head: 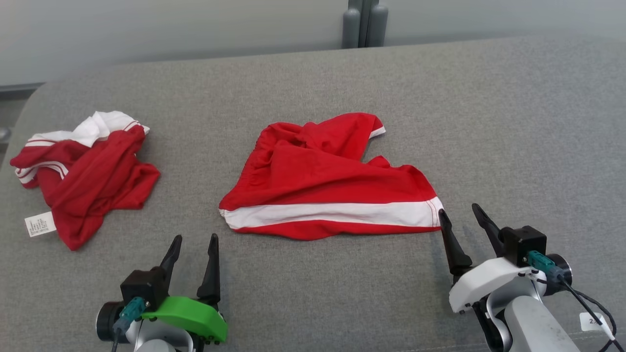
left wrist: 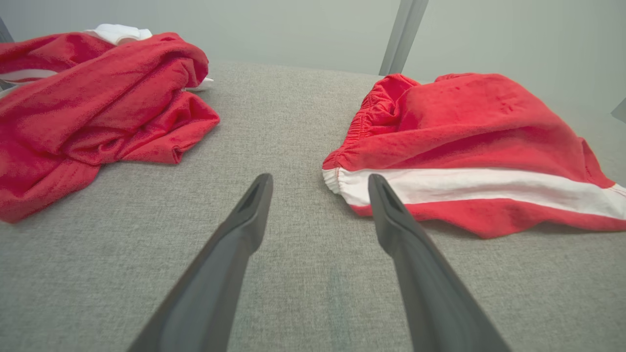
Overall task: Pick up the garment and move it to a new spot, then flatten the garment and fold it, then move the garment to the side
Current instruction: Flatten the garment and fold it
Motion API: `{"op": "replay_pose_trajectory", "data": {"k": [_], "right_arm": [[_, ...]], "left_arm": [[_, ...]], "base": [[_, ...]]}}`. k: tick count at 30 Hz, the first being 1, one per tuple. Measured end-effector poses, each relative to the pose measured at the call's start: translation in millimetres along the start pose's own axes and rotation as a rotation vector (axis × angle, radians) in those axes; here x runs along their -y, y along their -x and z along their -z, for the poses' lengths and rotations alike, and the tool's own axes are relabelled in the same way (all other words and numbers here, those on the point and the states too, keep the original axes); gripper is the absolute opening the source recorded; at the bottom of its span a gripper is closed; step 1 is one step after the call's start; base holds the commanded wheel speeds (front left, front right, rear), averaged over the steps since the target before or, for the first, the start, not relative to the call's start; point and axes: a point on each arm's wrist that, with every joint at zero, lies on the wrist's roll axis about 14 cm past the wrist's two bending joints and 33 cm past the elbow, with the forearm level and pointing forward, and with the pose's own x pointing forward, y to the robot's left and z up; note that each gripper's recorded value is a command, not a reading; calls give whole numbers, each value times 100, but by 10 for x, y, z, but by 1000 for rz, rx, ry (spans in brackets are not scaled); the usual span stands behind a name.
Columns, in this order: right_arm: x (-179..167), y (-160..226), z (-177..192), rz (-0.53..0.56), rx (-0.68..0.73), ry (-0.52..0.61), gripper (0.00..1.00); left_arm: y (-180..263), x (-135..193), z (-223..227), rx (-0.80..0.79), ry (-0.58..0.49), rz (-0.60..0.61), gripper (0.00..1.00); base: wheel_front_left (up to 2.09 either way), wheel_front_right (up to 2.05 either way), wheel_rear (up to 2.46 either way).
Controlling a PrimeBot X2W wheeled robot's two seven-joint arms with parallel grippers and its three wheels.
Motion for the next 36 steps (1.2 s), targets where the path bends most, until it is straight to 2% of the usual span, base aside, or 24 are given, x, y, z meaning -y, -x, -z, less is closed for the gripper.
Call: {"op": "replay_pose_trajectory", "data": {"k": [6,13,14,16,18,19,27,36], "right_arm": [[0,-125,319,0,-88,-47,100],[-47,-239,485,-17,-130,-67,100],[-62,-250,497,-21,-132,-70,95],[-87,-276,504,-29,-133,-76,44],[-113,-297,507,-37,-133,-81,9],[-121,-303,505,-38,-131,-85,0],[-38,-324,484,-32,-121,-77,0],[51,-263,554,-17,-141,-62,0]], "left_arm": [[-162,-2,173,-54,15,7,100],[-230,-39,315,-96,22,0,100],[-237,-45,323,-98,22,-1,100],[-249,-54,333,-100,22,-3,100],[-253,-60,348,-105,22,-4,100],[-259,-64,351,-106,23,-5,100],[-413,-99,301,-90,40,-10,100],[-643,206,414,-125,111,78,100]], "base": [[0,0,0],[0,0,0],[0,0,0],[0,0,0],[0,0,0],[0,0,0],[0,0,0],[0,0,0]]}}
